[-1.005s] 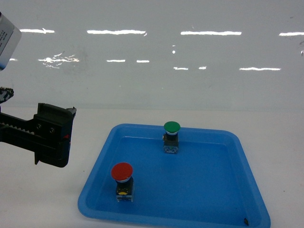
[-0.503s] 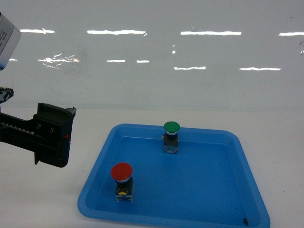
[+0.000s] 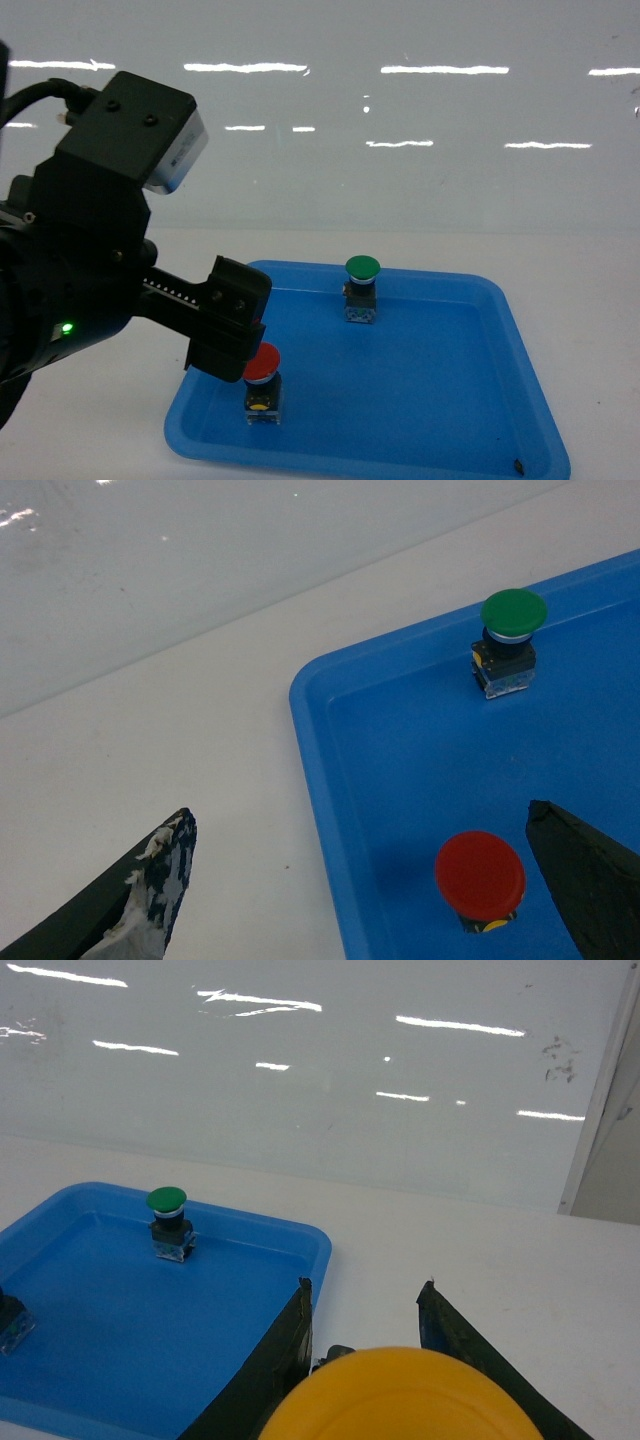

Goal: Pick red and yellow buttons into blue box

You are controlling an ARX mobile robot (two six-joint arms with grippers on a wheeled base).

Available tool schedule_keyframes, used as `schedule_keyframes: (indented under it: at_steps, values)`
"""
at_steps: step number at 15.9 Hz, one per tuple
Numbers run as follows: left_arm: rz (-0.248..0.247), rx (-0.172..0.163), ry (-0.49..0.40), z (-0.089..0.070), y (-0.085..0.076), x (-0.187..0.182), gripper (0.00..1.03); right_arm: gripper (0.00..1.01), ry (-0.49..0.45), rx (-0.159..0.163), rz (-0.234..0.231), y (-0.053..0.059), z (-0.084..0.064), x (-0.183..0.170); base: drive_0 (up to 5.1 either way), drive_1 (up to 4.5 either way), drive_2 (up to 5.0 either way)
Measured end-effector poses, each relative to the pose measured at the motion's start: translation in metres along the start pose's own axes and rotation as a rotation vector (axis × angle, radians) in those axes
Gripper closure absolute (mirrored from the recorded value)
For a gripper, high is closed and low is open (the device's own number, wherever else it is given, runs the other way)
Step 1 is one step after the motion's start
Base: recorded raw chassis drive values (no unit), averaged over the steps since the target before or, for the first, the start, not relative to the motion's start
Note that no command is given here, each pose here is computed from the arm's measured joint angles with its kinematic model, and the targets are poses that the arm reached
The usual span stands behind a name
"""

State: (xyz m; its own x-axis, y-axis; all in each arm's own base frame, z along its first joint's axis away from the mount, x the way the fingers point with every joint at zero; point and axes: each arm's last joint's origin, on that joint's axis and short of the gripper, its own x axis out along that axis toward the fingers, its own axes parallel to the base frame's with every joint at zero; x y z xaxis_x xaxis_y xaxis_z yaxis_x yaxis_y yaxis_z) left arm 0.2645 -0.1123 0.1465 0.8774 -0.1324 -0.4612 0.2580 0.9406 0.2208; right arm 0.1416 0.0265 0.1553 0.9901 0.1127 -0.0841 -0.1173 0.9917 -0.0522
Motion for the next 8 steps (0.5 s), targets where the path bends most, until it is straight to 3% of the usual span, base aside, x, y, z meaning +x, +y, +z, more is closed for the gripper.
schedule_keyframes:
  at_steps: [3, 5, 7, 8]
  values:
    - [-0.092, -0.034, 0.076, 0.015, -0.015, 0.018, 0.05, 0.72, 0.000, 0.000, 0.000, 0.000, 0.000, 0.000, 0.0, 0.00, 0.0]
    - [-0.171, -0.094, 0.138, 0.017, -0.025, 0.025, 0.05, 0.72, 0.000, 0.000, 0.000, 0.000, 0.000, 0.000, 0.0, 0.00, 0.0]
    - [-0.195, -0.155, 0.204, 0.007, -0.033, 0.030, 0.05, 0.72, 0.000, 0.000, 0.000, 0.000, 0.000, 0.000, 0.0, 0.00, 0.0]
    - [-0.217, -0.202, 0.245, 0.001, -0.036, 0.034, 0.05, 0.72, 0.000, 0.000, -0.001, 0.000, 0.000, 0.000, 0.0, 0.00, 0.0]
